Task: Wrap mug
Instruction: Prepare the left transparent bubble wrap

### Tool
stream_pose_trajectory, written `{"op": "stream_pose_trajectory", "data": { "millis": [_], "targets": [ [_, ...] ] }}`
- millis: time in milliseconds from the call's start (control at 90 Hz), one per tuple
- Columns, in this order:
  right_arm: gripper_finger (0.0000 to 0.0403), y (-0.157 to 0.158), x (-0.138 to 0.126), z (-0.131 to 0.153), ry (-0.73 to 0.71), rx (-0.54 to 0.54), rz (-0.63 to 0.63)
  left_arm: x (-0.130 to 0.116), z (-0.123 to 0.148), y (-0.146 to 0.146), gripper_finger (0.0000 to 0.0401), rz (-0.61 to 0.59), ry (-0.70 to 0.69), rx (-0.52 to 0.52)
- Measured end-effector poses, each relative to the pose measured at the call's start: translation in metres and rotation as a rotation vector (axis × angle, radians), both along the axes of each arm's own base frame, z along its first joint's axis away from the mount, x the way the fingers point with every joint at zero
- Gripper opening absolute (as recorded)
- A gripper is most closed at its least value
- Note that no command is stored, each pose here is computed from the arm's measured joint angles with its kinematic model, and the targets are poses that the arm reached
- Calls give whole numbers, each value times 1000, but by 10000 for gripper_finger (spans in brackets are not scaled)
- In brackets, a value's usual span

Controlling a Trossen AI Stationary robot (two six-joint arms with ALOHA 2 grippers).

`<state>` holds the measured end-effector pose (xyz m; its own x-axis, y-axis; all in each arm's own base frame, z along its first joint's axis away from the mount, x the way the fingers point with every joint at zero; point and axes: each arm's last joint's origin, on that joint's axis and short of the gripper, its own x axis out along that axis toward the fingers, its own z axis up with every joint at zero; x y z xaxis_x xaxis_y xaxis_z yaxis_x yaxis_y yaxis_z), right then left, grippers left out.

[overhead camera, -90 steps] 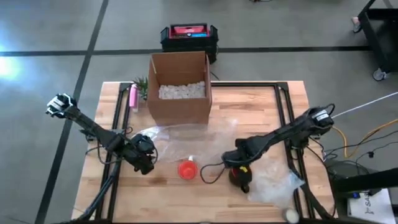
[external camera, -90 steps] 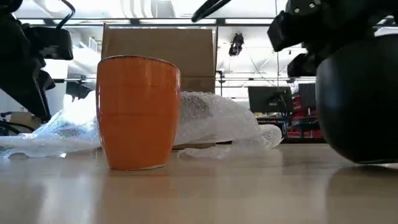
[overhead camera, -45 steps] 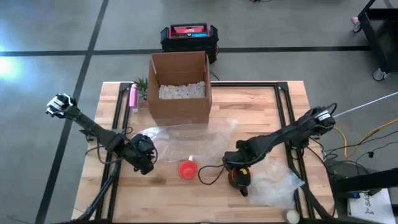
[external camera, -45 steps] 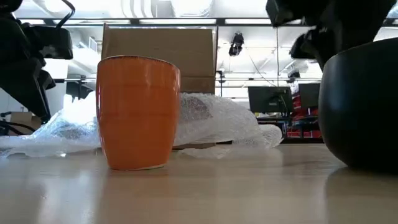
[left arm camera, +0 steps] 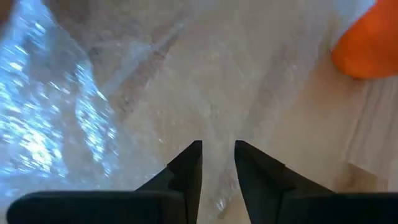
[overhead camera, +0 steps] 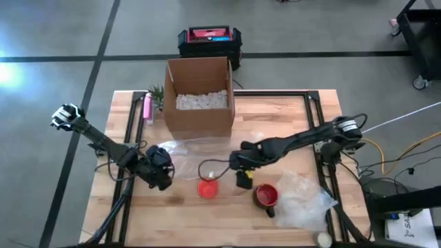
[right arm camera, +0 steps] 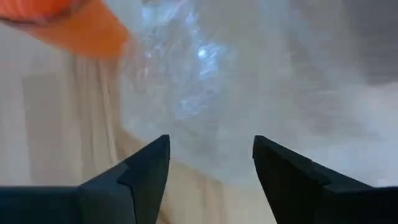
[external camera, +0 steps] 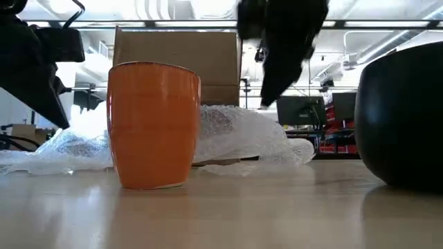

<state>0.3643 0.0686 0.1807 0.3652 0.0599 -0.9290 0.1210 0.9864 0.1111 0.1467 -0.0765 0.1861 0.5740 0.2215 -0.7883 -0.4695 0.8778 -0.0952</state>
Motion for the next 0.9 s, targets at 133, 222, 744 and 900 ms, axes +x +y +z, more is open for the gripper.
{"op": "stream_pose_trajectory", "data": {
  "millis": [133, 222, 744, 900],
  "targets": [
    [199, 2, 6, -38, 88, -18, 7, -2, -7, 4, 74, 54, -43, 79],
    [193, 2, 7, -55, 136, -32, -2, -4, -18, 6, 74, 64, -57, 76],
    [168, -6, -25, -13, 372, -116, 108, -35, -77, 21, 74, 211, 72, -107],
    [161, -14, -36, 22, 319, -166, 86, -35, -74, 21, 74, 208, 84, -112]
  ]
}}
